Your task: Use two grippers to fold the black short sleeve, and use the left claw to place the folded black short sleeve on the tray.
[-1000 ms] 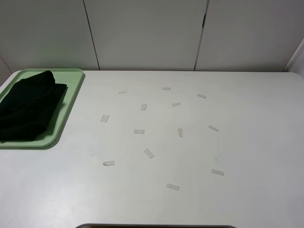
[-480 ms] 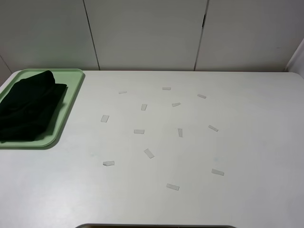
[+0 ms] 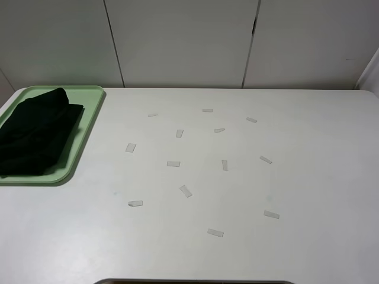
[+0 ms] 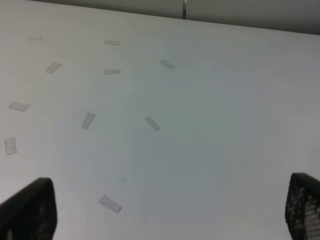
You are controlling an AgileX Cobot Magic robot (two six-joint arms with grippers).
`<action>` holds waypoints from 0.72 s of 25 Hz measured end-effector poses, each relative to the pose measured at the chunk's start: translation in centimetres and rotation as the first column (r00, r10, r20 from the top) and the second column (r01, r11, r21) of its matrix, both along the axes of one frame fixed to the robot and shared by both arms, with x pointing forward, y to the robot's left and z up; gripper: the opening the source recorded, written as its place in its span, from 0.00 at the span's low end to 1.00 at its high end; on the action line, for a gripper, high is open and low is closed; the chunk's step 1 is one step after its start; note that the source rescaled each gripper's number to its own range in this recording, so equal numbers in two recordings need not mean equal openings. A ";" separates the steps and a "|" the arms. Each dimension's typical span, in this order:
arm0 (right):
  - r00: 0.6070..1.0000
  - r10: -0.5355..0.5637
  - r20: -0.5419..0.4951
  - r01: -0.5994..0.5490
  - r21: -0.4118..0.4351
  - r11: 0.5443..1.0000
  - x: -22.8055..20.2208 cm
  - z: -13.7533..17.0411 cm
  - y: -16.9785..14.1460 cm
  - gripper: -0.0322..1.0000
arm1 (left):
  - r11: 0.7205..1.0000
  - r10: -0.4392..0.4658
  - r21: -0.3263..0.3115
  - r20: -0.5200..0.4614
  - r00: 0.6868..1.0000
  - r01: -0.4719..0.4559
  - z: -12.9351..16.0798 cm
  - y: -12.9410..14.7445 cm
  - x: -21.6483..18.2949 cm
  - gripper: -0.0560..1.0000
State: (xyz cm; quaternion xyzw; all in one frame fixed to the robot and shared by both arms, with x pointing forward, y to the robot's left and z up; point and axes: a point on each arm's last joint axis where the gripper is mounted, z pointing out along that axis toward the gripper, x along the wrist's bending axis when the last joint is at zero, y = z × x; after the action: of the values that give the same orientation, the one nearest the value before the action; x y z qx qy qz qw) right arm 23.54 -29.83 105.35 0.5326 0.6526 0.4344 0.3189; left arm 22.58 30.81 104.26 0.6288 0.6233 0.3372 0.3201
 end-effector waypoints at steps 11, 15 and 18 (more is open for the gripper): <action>1.000 0.000 0.000 0.000 0.000 1.000 0.0 0.0 0.0 1.00 | 1.000 0.000 0.001 0.000 1.000 0.000 0.0 0.0 0.0 1.00; 1.000 0.000 0.000 0.000 0.000 1.000 0.0 0.0 0.0 1.00 | 1.000 0.000 0.001 0.000 1.000 0.000 0.0 0.0 0.0 1.00; 1.000 0.000 0.000 0.000 0.000 1.000 0.0 0.0 0.0 1.00 | 1.000 0.000 0.001 0.000 1.000 0.000 0.0 0.0 0.0 1.00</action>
State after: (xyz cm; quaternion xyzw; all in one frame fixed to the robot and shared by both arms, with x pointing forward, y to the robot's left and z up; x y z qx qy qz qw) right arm 23.54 -29.83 105.35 0.5326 0.6526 0.4344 0.3189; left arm 22.58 30.81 104.26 0.6291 0.6230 0.3373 0.3199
